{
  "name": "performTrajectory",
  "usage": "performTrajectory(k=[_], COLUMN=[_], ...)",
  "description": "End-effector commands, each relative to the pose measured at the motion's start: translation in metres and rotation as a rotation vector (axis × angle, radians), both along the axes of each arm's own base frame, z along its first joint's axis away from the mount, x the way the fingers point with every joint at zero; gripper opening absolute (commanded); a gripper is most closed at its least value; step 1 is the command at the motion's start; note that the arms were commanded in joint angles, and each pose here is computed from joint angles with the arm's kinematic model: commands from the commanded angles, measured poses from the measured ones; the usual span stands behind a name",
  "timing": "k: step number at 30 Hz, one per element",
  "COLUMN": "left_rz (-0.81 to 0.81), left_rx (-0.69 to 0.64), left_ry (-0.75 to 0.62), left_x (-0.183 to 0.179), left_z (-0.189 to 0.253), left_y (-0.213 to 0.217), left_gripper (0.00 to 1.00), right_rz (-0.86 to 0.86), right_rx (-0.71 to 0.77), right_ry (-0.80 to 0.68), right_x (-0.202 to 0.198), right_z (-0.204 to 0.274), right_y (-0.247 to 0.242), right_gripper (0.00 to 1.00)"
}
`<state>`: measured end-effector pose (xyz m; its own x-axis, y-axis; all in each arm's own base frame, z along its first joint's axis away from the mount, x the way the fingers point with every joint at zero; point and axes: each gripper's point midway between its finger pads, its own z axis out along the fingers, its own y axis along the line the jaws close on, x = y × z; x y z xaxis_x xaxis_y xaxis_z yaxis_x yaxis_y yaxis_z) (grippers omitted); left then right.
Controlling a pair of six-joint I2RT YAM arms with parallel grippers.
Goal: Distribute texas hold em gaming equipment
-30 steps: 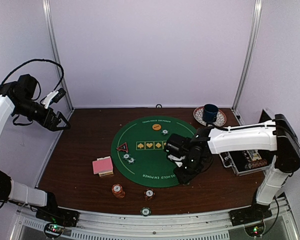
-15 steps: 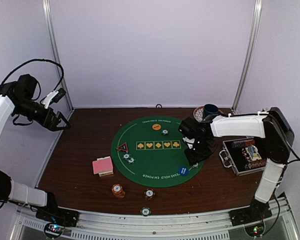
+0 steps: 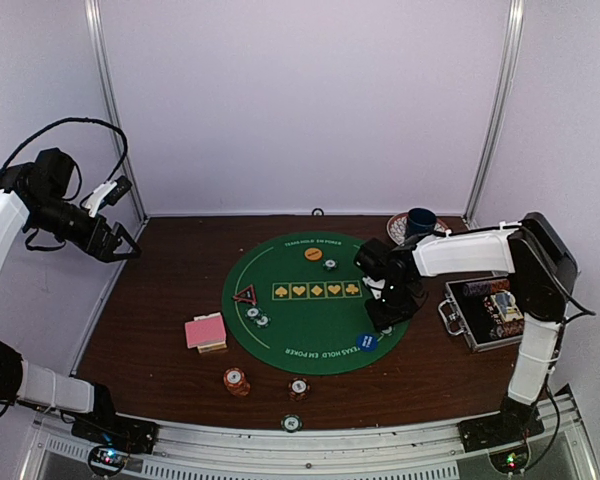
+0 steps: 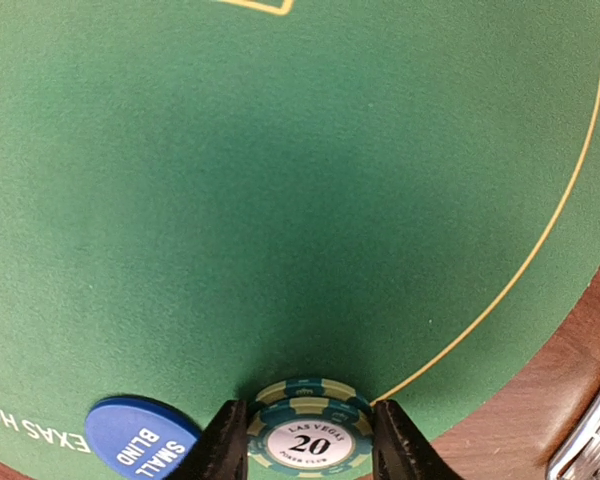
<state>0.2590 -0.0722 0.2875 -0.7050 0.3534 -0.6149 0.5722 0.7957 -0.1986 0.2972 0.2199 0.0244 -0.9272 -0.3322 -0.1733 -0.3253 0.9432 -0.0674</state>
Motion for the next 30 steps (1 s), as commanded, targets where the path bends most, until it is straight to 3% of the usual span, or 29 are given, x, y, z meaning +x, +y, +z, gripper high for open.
performTrajectory(k=[1,10,15,21,30], left_rz=[-0.012,-0.014,-0.016,-0.013,-0.009], left_rx=[0.004,0.009,0.010,0.016,0.011], left_ry=[-0.019,0.000,-0.006,-0.008,-0.021], left_x=[-0.002,-0.004,-0.004,-0.005,0.000], left_z=[0.007,-0.001,-0.003,-0.008,-0.006], left_y=[0.000,0.001,0.001,0.001,0.001], left_gripper=[0.98,0.98,0.98,0.98,0.98], right_rz=[-0.009,0.065,0.233,0.490,0.807], right_rx=[-0.041,-0.046,0.034,0.214,0.256], right_ry=[-0.020,-0.149,-0.239,-0.242,-0.216], right_x=[0.004,0.005,-0.019,-0.071,-0.128], right_z=[-0.002,0.066,0.115,0.148,0.135], right_y=[-0.009,0.005,0.071,0.180,0.283], right_gripper=[0.54,0.71,0.78,0.85,0.96])
